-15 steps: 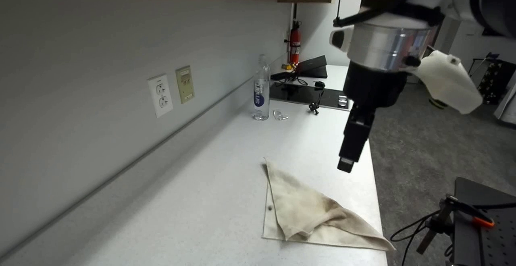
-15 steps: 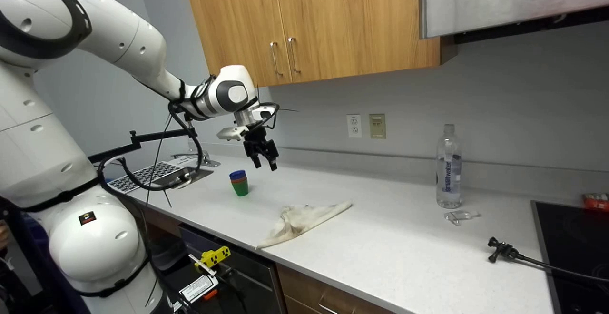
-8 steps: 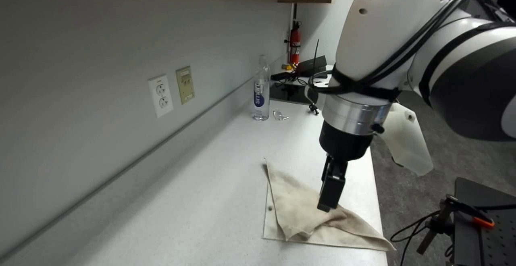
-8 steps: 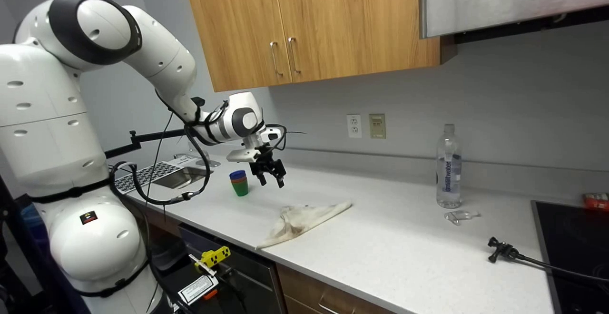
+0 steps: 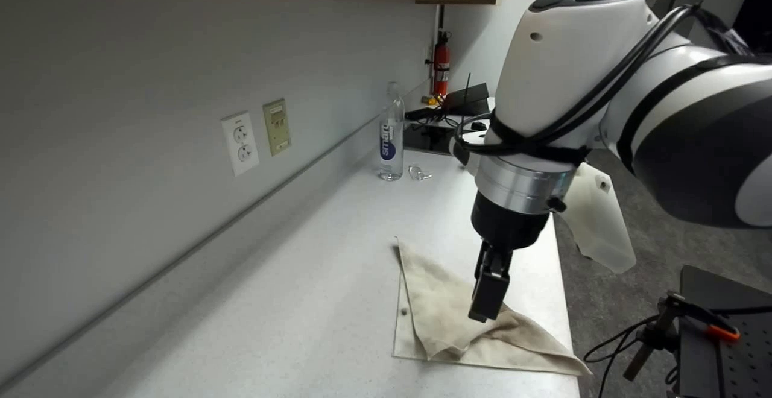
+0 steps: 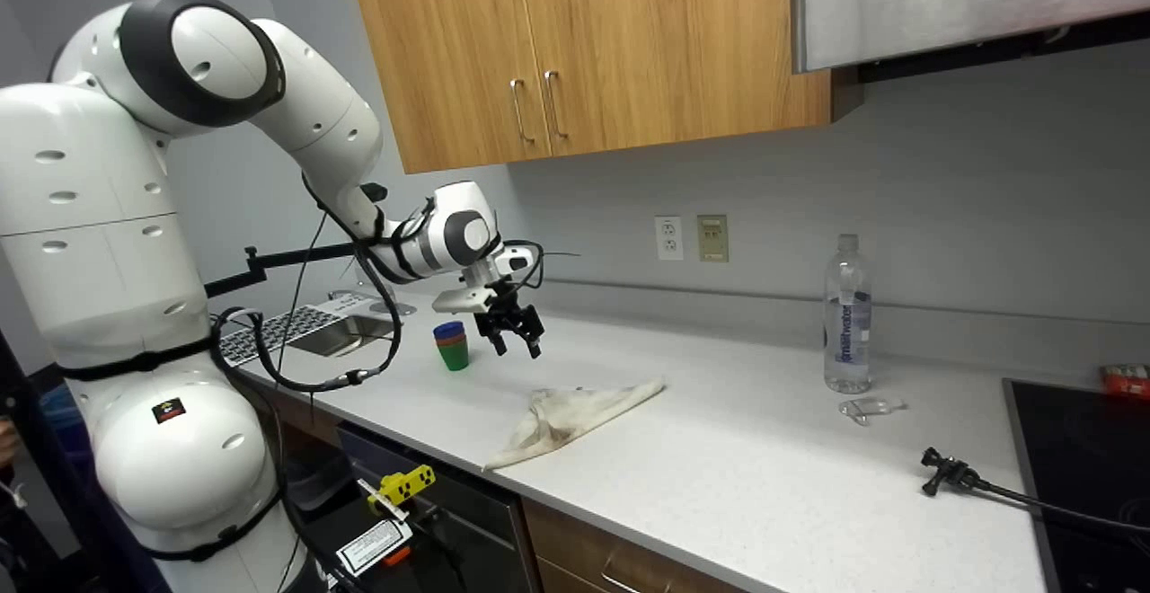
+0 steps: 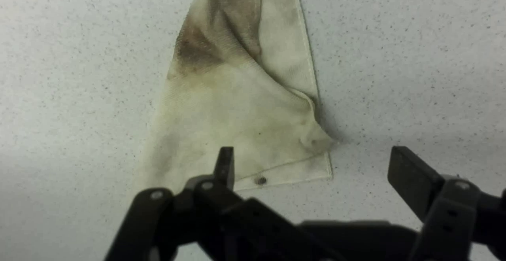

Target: Unfold the cloth on the countertop

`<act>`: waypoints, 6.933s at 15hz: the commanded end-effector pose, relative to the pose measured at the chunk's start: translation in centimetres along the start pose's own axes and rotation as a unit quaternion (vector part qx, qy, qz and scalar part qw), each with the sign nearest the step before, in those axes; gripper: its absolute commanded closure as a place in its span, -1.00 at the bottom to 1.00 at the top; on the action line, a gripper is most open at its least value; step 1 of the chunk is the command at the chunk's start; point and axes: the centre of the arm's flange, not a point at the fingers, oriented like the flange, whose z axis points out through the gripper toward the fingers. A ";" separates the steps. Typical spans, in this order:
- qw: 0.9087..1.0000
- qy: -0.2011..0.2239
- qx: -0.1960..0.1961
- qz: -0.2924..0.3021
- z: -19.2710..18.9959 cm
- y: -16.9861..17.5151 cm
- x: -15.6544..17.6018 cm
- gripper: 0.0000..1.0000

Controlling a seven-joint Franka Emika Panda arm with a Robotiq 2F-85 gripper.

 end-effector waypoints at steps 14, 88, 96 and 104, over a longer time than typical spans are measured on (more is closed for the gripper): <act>0.990 0.027 -0.021 -0.139 7.1 -4.1 0.7 -1.00; 0.918 -0.100 -0.381 -0.045 10.2 12.6 -7.6 -0.29; 0.982 -0.037 -0.183 -0.021 6.0 9.2 -4.7 -1.00; 0.999 0.040 0.028 0.021 5.8 7.7 -2.7 -0.47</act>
